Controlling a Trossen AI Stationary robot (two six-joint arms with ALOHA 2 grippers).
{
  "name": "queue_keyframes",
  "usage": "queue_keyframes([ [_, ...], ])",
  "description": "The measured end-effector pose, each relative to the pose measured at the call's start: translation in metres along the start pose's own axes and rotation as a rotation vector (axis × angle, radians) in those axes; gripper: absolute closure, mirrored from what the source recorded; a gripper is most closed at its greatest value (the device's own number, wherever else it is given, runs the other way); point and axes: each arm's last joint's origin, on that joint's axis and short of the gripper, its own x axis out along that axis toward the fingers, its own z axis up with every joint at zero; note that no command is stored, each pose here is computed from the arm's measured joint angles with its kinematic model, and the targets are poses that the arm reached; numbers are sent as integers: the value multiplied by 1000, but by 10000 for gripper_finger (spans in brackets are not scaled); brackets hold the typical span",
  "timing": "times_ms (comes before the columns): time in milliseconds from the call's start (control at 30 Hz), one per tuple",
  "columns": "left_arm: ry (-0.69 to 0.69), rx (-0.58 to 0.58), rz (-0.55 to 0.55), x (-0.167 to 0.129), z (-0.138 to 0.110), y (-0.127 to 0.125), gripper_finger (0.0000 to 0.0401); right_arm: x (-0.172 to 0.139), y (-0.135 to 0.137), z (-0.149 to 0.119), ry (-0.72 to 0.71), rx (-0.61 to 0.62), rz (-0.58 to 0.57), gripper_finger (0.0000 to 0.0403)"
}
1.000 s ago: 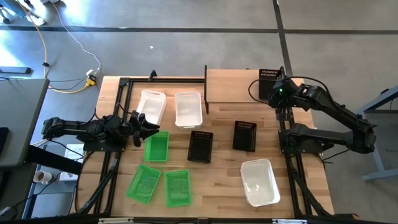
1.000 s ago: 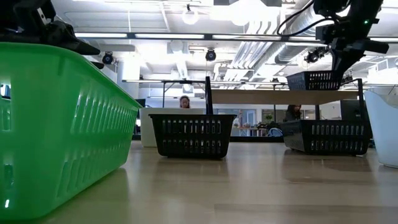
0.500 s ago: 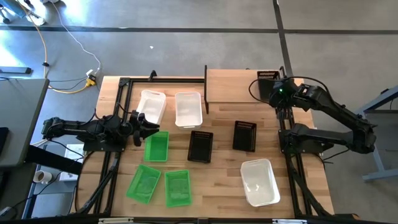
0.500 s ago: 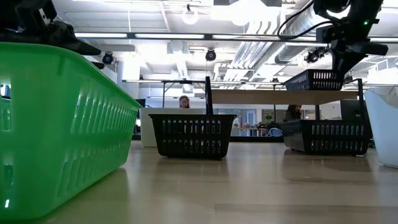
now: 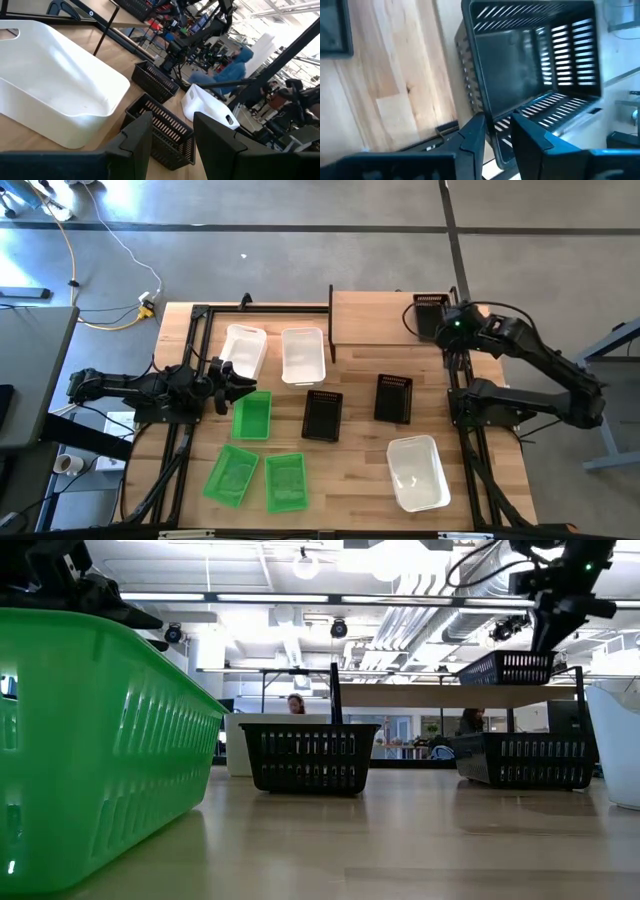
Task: Stack baskets on shelf by color
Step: Put the top left white bin on the shelf
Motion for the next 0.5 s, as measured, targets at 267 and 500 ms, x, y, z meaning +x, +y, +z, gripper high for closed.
queue_keyframes([
  [267,0,0,0,0,0,0,268,-16,-6,0,-23,60,-8,324],
  [500,0,-4,0,0,0,0,268,-18,-7,0,-27,126,-14,324],
])
